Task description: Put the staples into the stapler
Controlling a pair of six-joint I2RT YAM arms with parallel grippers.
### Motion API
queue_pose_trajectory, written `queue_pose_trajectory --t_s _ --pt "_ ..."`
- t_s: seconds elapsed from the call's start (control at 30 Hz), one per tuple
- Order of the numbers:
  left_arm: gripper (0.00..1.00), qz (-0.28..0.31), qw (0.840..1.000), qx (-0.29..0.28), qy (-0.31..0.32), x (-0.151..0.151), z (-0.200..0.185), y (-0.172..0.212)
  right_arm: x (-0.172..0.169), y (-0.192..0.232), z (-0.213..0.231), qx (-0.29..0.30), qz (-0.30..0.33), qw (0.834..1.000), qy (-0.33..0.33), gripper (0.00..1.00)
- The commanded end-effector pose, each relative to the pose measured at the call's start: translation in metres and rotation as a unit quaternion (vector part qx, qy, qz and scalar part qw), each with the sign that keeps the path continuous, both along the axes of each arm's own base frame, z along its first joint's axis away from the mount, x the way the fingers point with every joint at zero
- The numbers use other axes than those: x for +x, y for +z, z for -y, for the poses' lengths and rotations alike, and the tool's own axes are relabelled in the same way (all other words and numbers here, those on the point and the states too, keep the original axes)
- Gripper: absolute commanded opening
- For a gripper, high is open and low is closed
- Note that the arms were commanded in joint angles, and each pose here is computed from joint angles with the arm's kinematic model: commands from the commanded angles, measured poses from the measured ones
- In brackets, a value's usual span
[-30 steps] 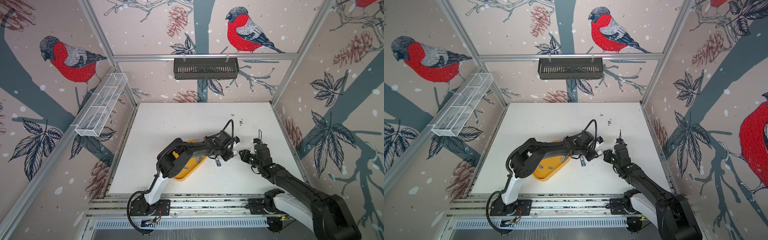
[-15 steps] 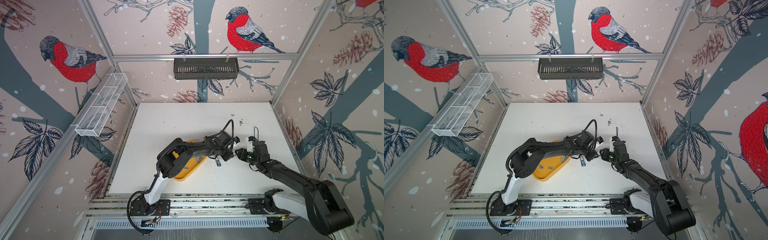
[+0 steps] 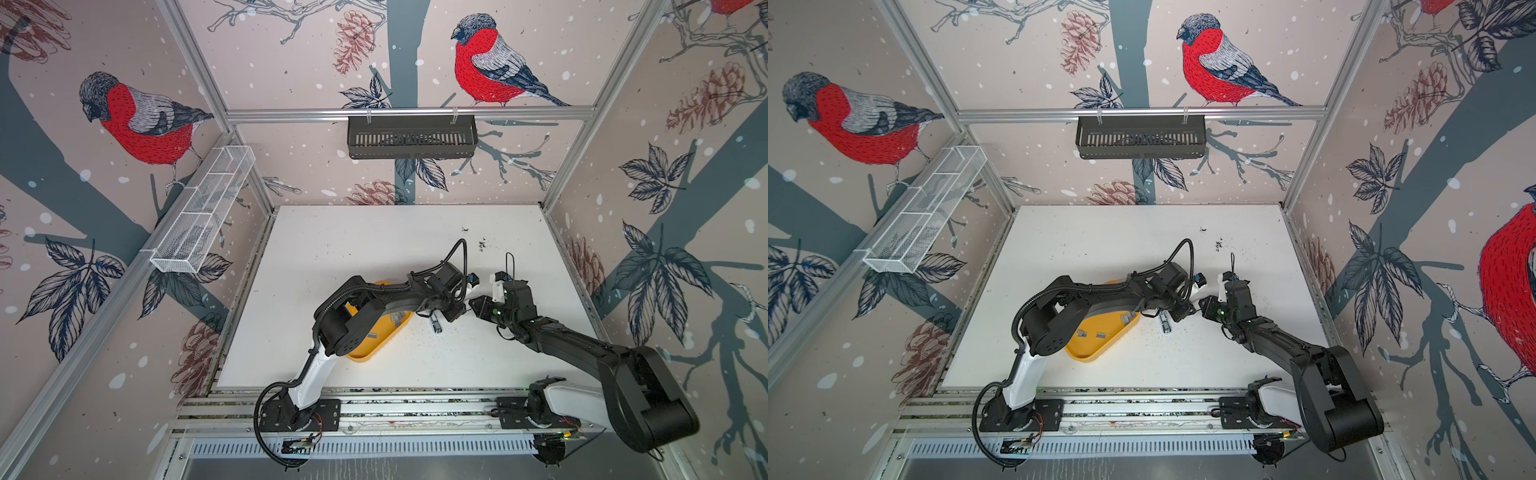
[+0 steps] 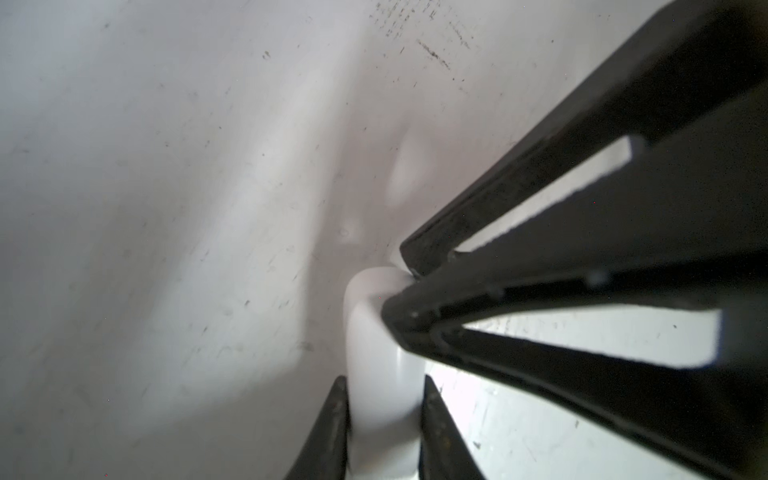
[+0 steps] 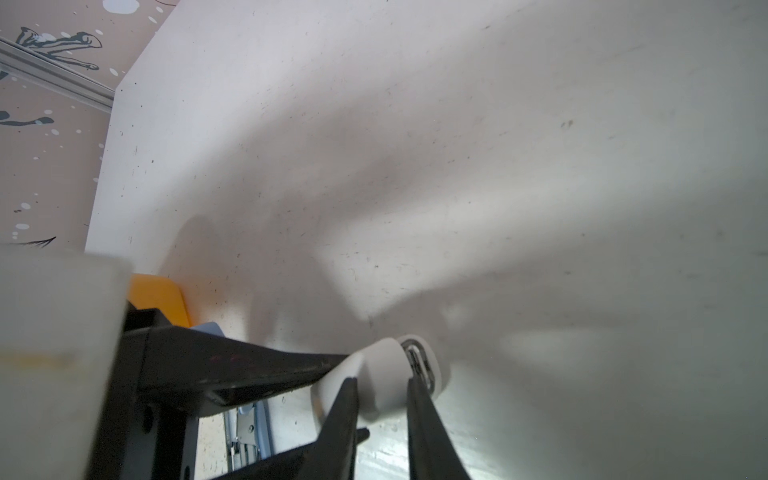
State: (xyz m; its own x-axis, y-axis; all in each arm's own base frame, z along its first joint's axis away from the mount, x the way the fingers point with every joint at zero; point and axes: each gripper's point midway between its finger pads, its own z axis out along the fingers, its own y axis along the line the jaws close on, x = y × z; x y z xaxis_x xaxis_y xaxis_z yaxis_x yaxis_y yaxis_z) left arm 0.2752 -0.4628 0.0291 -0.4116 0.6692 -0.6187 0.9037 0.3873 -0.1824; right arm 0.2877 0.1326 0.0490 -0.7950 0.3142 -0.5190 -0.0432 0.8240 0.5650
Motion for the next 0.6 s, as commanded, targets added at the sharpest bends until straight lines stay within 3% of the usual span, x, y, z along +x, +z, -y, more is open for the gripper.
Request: queue_pose_trajectory --t_s 0.0,0.57 --pt "0.01 -0.027 0.998 0.061 -0.005 -0.014 -0.023 -0.024 -0.005 -0.014 0.004 -0.018 -0.022 1.000 0.001 0.21" --pt "0.00 -0.028 0.998 0.063 0.003 -0.011 -0.022 -0.023 -0.028 -0.036 -0.001 -0.025 -0.055 0.998 0.004 0.20"
